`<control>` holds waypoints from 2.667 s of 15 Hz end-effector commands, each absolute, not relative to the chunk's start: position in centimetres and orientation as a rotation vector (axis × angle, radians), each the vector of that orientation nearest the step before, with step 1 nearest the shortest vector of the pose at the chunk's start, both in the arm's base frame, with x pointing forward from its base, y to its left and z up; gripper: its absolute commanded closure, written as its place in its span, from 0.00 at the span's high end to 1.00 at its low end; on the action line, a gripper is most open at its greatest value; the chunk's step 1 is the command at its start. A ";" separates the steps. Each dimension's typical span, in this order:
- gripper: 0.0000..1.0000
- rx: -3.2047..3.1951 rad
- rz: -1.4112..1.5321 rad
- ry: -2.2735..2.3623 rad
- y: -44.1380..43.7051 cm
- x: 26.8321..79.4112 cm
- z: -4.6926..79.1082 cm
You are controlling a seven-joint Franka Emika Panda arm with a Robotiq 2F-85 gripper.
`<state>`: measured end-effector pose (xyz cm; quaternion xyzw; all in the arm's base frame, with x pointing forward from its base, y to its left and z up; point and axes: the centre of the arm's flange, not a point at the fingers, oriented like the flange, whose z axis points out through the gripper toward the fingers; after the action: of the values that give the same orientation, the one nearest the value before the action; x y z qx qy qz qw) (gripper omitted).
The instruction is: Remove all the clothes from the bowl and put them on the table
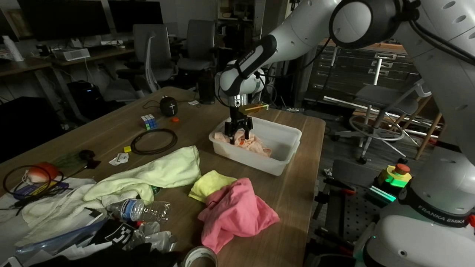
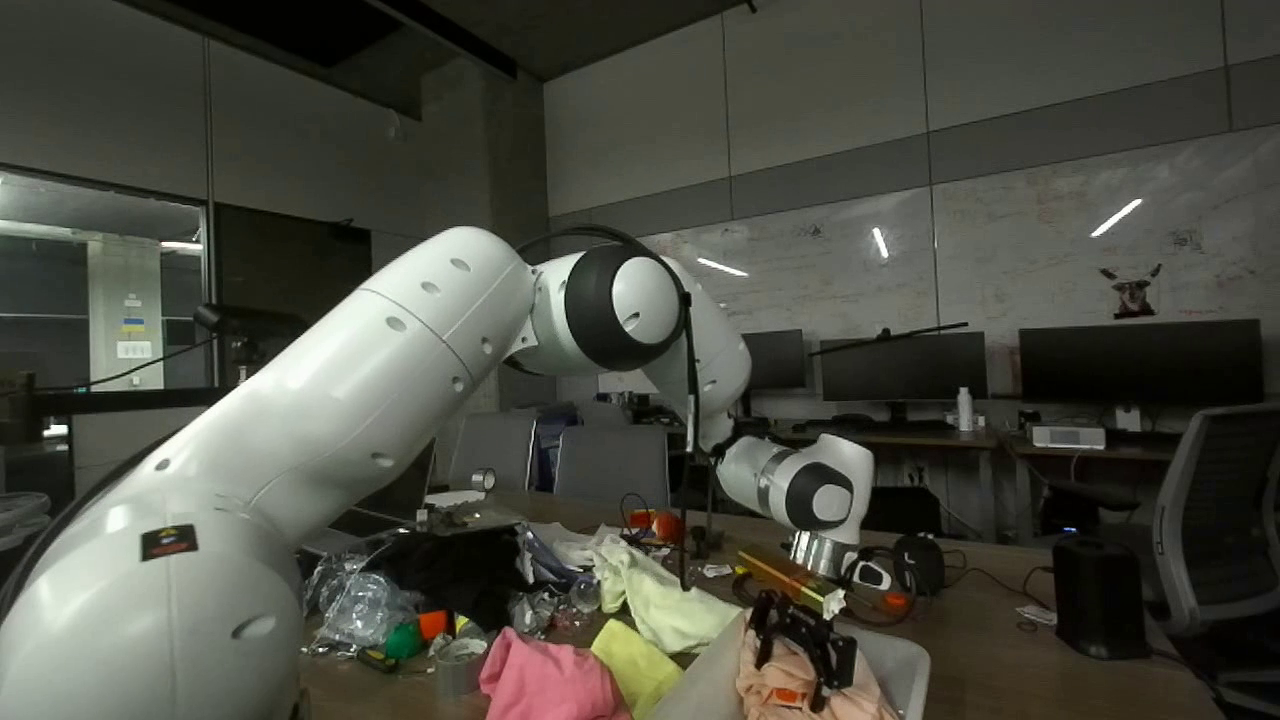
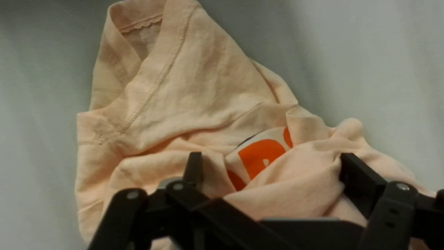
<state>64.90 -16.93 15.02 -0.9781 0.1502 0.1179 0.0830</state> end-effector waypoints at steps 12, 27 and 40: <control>0.35 -2.936 0.308 0.485 -17.2 65.9 14.2; 0.11 -3.010 -0.325 0.379 -16.6 62.4 27.9; 0.11 -2.987 -0.903 -0.061 -6.0 55.0 42.5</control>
<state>58.27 -8.45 39.84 -0.9674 0.0115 -0.2526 0.0119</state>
